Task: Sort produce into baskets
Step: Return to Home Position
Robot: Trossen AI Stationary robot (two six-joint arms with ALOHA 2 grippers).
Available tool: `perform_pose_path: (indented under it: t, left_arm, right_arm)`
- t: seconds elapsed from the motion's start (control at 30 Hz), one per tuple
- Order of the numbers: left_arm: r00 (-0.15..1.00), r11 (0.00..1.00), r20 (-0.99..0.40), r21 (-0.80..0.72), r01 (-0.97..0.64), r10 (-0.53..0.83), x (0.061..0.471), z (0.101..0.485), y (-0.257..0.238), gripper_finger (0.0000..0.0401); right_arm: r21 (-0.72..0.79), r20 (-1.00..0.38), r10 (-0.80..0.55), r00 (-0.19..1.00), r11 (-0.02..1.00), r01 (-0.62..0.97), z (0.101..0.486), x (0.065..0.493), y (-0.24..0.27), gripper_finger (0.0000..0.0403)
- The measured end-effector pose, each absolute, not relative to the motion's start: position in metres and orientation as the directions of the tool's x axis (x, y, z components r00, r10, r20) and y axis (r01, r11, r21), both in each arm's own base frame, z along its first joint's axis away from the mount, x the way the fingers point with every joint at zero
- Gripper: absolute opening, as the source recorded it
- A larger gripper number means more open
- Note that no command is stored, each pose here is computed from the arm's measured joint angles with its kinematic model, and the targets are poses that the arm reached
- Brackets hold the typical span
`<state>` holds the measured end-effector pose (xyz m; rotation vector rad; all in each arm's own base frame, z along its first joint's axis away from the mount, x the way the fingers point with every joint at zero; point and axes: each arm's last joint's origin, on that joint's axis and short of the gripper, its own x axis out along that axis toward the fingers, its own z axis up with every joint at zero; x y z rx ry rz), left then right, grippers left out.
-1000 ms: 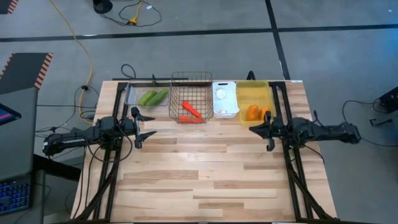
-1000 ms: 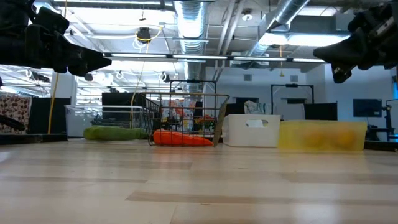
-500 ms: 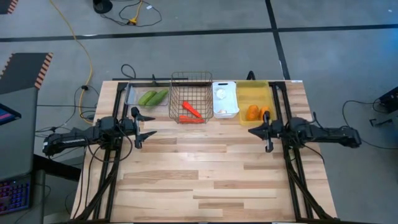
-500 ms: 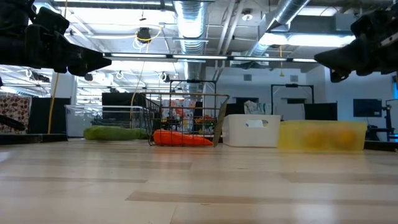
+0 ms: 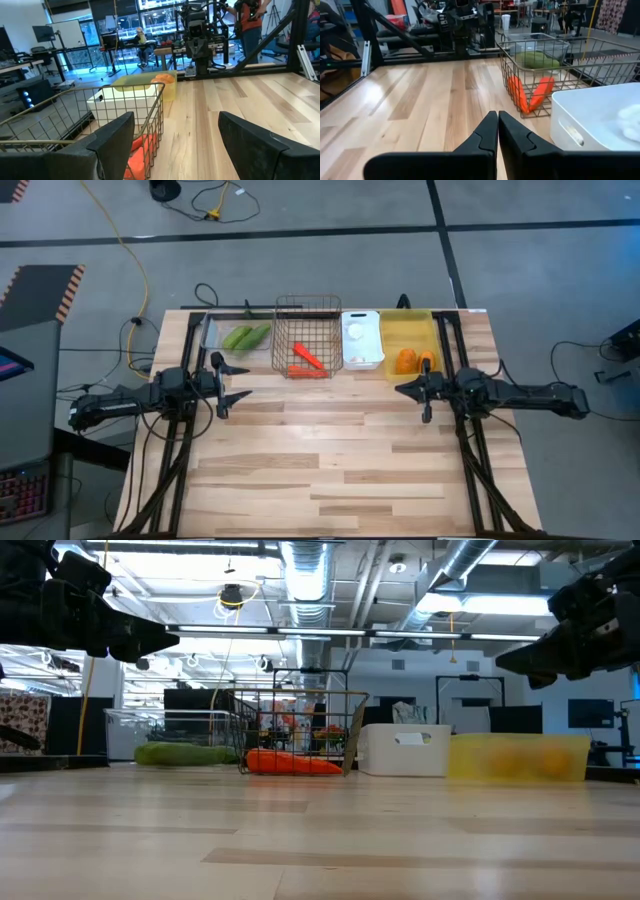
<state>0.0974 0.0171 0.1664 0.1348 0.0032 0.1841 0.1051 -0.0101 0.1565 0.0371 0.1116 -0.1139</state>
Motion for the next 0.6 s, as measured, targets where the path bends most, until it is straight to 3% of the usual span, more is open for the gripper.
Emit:
perform_pose_path:
  t: [0.6]
  left_arm:
    - [0.983,0.974,0.009,0.134,-0.182,0.182,0.097,0.166,0.017,0.0277]
  right_arm:
    - [0.046,0.036,-0.114,0.993,0.993,0.112,0.169,0.097,-0.009,0.0042]
